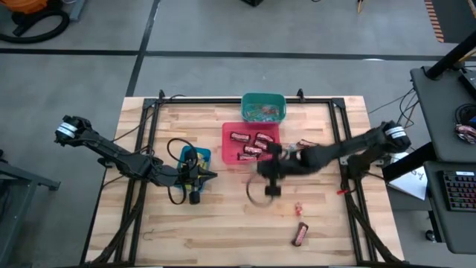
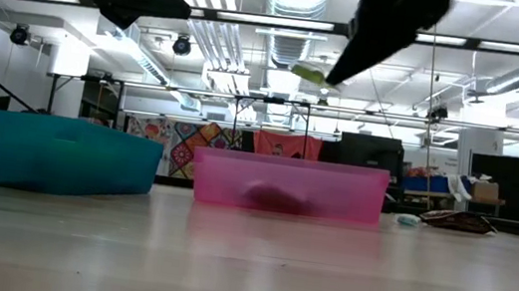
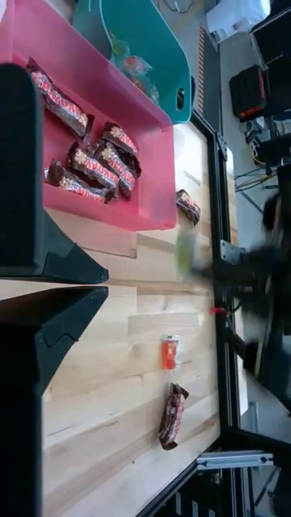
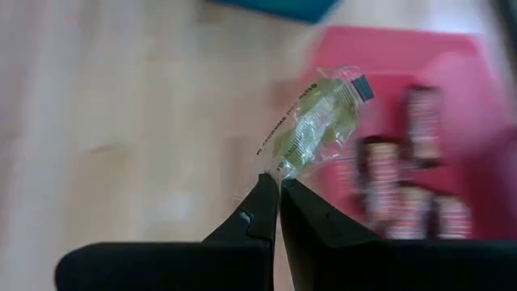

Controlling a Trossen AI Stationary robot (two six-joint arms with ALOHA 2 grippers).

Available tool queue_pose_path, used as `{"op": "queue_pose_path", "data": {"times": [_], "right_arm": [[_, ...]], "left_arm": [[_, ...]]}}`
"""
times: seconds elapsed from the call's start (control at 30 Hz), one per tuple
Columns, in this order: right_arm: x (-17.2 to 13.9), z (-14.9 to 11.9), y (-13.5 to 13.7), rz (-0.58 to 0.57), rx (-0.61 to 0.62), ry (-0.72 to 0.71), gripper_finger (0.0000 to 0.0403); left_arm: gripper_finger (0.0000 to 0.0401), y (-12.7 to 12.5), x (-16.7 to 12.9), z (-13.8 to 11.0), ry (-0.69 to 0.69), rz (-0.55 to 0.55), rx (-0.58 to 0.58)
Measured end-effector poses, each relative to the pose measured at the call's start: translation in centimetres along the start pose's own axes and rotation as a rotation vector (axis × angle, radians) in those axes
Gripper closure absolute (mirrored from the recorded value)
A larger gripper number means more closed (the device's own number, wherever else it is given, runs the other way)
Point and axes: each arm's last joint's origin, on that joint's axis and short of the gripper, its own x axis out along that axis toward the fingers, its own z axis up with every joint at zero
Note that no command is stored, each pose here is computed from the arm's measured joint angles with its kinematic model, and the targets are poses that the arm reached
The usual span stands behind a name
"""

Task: Sort candy
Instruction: Put the green gummy into the green bin

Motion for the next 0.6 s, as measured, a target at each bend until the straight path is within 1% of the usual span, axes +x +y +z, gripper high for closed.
{"op": "queue_pose_path", "data": {"times": [0.13, 0.3, 0.4, 0.5, 0.57, 0.6], "right_arm": [[-0.1, 0.5, -5.4, -0.098, 0.019, -0.01, 0.0394], [0.7, -0.4, -12.3, -0.22, 0.027, 0.052, 0.0394], [1.3, -1.6, -16.3, -0.291, 0.093, 0.101, 0.0394], [2.0, -2.8, -19.7, -0.353, 0.181, 0.129, 0.0394], [2.4, -3.3, -21.5, -0.377, 0.233, 0.113, 0.0394], [2.7, -3.5, -22.3, -0.371, 0.256, 0.093, 0.0394]], "left_arm": [[0.04, 0.0, 0.0, 0.0, -0.004, 0.002, 0.02], [0.04, 0.0, 0.0, 0.1, -0.007, 0.008, 0.033], [0.04, 0.0, 0.0, 0.1, -0.008, 0.008, 0.04], [0.04, 0.0, 0.0, 0.1, -0.007, 0.008, 0.045], [0.04, 0.0, 0.0, 0.1, -0.007, 0.008, 0.046], [0.04, 0.0, 0.0, 0.1, -0.008, 0.008, 0.054]]}}
